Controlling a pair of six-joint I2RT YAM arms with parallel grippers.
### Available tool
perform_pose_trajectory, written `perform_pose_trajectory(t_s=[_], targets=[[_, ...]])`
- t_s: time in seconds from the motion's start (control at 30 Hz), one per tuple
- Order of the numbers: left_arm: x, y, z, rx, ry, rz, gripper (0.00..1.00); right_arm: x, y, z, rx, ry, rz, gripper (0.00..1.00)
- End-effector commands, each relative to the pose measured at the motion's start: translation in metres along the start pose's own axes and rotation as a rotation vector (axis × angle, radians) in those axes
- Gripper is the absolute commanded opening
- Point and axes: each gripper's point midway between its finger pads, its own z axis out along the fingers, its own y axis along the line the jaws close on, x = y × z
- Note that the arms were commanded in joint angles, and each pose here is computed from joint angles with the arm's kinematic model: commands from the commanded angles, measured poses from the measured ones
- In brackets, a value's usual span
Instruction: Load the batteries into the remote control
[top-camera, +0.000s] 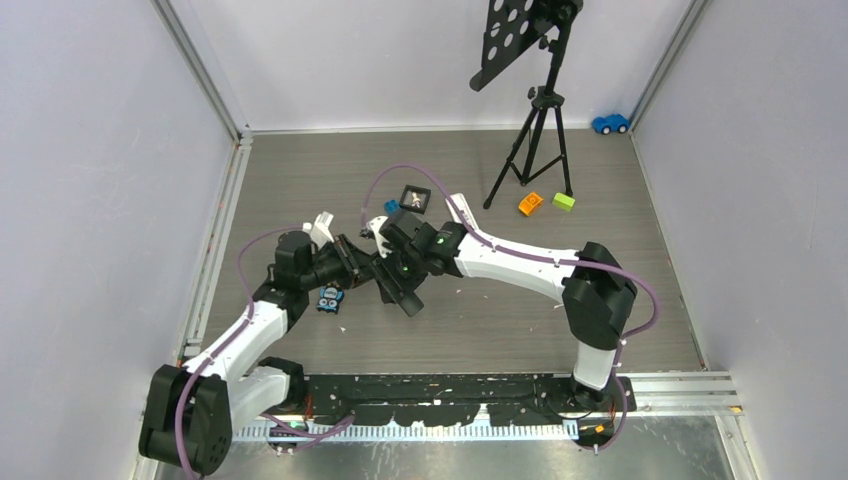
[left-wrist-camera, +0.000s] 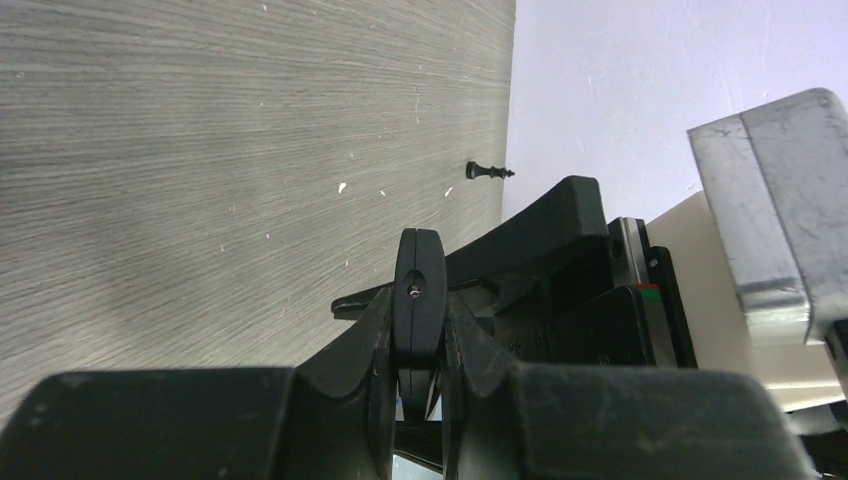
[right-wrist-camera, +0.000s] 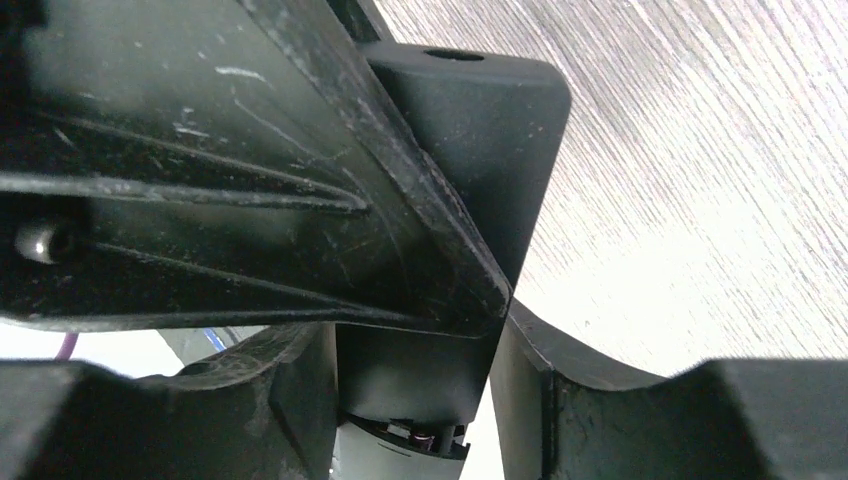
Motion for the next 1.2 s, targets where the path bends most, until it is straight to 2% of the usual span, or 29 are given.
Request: perform_pose_trajectory(t_s=[0.0, 0.2, 0.6, 0.7, 0.87, 0.97, 1.17], targets=[[0.004, -0.022, -0.001, 0.067, 0.057, 0.001, 0.0, -0.028, 0.002, -0.021, 0.008, -0.136, -0.005, 0.57], [0.0, -0.02, 0.0, 0.058, 0.044, 0.0, 0.0, -0.029, 0.011, -0.036, -0.043, -0.195, 0.027, 0.66], [-0.003, -0.022, -0.002, 0.055, 0.026, -0.008, 0.0, -0.041, 0.015, -0.071, -0.129, -0.339, 0.188, 0.73], [-0.006, -0.025, -0.004, 0.058, 0.005, -0.022, 0.0, -0.05, 0.002, -0.084, -0.094, -0.446, 0.316, 0.75], [-0.017, -0.033, -0.004, 0.085, -0.052, -0.07, 0.0, -0.058, -0.027, -0.103, -0.061, -0.716, 0.648, 0.76], [-0.024, -0.041, -0.004, 0.112, -0.082, -0.102, 0.0, -0.056, -0.03, -0.114, -0.132, -0.807, 0.788, 0.76], [-0.035, -0.052, -0.005, 0.138, -0.126, -0.154, 0.0, -0.048, -0.022, -0.119, -0.35, -0.921, 0.938, 0.76]])
